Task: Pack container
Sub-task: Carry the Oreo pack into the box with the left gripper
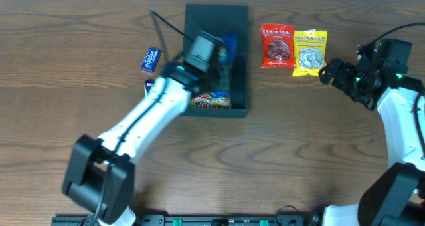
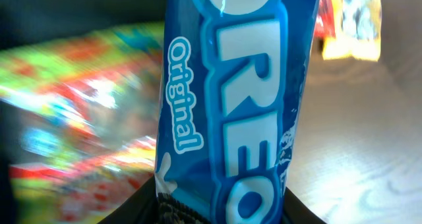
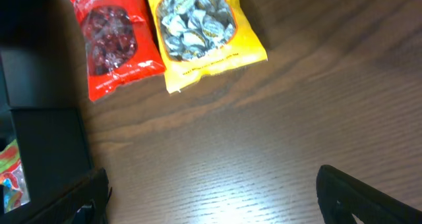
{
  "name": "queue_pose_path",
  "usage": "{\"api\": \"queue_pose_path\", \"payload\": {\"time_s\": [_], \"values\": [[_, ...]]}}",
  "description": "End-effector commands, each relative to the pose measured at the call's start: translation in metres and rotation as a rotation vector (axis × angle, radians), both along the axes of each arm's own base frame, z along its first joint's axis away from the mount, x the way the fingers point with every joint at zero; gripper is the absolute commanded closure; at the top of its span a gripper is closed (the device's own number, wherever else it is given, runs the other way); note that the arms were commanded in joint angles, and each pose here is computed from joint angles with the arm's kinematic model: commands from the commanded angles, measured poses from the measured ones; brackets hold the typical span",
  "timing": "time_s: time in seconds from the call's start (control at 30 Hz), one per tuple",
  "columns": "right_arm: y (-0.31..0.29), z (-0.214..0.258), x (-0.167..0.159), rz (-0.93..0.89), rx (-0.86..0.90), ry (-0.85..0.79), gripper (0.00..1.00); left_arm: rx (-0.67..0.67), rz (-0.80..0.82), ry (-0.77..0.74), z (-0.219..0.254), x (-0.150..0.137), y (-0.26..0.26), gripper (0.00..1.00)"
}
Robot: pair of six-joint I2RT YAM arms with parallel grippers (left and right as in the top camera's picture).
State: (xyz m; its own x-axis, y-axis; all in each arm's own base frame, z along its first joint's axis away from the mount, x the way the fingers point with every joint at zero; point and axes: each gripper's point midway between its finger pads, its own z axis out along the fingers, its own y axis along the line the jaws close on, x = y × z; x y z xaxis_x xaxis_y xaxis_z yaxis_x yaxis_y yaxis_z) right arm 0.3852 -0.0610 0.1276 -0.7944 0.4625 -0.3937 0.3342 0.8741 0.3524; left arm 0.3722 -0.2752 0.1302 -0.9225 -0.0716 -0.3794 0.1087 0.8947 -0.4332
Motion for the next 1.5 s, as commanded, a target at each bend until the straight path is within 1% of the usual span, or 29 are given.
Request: {"api": "queue_pose_path", "payload": {"time_s": [0.0,0.1,0.2,0.33,0.5,0.57,0.6,0.63,0.67,0.87,1.03,1.13,1.23,1.3,1.47], "values": [[-0.003,0.005,-0.001,-0.023,0.008,-0.003,0.01,-0.008,0.093,0.085,-0.020,-0.009,-0.018,0.76],[-0.002,0.004,-0.003,-0.023,0.011,0.008,0.01,0.016,0.097,0.102,-0.035,-0.013,-0.025,0.77],[-0.001,0.002,-0.005,-0.003,0.002,0.014,0.01,0.002,0.126,0.113,-0.041,-0.010,-0.028,0.77],[-0.001,0.002,-0.005,-0.004,0.002,0.014,0.01,-0.032,0.138,0.089,-0.036,-0.003,-0.033,0.74],[-0.001,0.002,-0.005,-0.003,0.002,0.014,0.01,-0.046,0.148,0.047,-0.030,0.006,-0.036,0.75],[-0.001,0.002,-0.005,-0.004,0.002,0.014,0.01,-0.046,0.147,0.049,-0.031,0.005,-0.036,0.71],[-0.001,0.002,-0.005,-0.004,0.002,0.014,0.01,-0.046,0.147,0.050,-0.031,0.005,-0.036,0.56],[-0.001,0.003,-0.005,-0.004,0.002,0.014,0.01,-0.044,0.147,0.051,-0.031,0.005,-0.035,0.32],[-0.001,0.002,-0.005,-0.004,0.002,0.014,0.01,-0.044,0.146,0.054,-0.031,0.004,-0.035,0.05],[-0.001,0.002,-0.005,-0.004,0.002,0.014,0.01,-0.087,0.089,0.060,-0.022,0.003,-0.040,0.05],[-0.001,0.002,-0.005,-0.003,0.002,0.014,0.01,-0.068,-0.007,-0.068,0.010,0.012,-0.028,0.05],[-0.001,0.003,-0.004,0.009,-0.006,0.007,0.01,-0.024,-0.008,-0.177,0.034,0.028,-0.004,0.05],[-0.002,0.006,0.002,0.043,-0.033,-0.024,0.01,0.031,-0.026,-0.254,0.046,0.043,0.022,0.05],[-0.004,0.010,0.008,0.057,-0.053,-0.059,0.01,0.065,-0.026,-0.270,0.046,0.052,0.041,0.05],[-0.007,0.031,0.040,0.130,-0.145,-0.219,0.01,0.095,0.084,-0.252,0.042,0.074,0.093,0.05]]}}
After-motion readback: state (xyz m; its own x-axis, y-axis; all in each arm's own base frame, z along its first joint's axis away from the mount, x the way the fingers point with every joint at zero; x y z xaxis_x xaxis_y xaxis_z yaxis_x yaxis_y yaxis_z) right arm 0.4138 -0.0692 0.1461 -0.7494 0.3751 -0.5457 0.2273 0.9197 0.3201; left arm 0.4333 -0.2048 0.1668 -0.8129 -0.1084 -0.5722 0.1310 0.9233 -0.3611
